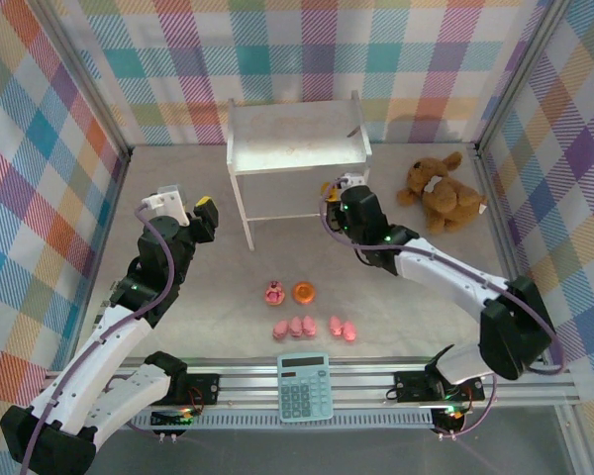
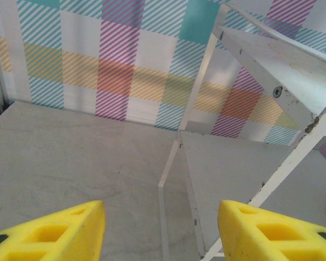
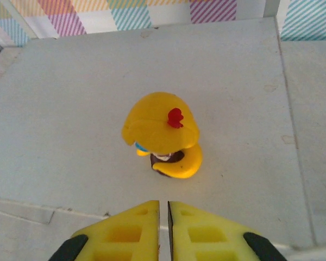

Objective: Place and organize the plastic toys onto the shelf

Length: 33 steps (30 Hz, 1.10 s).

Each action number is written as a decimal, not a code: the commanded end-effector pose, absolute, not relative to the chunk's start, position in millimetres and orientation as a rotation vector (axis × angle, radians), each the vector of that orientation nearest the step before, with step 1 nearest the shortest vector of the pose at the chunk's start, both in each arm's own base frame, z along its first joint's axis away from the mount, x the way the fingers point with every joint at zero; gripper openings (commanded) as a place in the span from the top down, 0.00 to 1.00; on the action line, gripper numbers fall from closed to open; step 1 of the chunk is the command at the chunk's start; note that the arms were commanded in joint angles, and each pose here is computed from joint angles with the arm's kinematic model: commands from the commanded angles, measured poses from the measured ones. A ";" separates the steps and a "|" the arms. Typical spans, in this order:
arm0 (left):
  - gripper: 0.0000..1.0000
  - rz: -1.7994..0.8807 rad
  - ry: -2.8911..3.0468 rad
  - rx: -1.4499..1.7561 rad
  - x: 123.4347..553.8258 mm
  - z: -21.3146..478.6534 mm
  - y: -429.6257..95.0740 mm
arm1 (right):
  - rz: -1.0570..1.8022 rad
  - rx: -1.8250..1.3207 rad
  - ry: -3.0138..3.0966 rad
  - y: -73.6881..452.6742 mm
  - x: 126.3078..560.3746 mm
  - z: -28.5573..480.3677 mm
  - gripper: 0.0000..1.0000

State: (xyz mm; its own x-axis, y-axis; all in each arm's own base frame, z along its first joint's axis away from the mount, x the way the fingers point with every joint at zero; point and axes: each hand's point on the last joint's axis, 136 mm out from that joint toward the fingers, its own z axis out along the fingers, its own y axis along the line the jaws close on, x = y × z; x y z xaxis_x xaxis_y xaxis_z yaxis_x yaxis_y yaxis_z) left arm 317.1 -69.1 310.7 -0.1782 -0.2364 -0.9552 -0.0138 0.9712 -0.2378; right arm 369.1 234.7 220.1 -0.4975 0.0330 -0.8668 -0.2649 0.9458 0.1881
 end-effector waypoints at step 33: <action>0.35 -0.223 2.685 0.424 205.2 99.6 -205.2 | 0.207 0.019 2.045 114.4 267.9 311.8 0.44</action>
State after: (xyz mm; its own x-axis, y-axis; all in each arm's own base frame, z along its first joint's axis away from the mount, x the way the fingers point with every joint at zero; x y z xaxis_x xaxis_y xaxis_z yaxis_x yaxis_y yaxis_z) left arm 213.1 -201.4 109.4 -0.8349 0.3046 -0.4583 0.3675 0.9285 -0.0524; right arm 269.0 113.5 309.2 -0.4727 0.0854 -0.8771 -0.0668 0.9890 0.1323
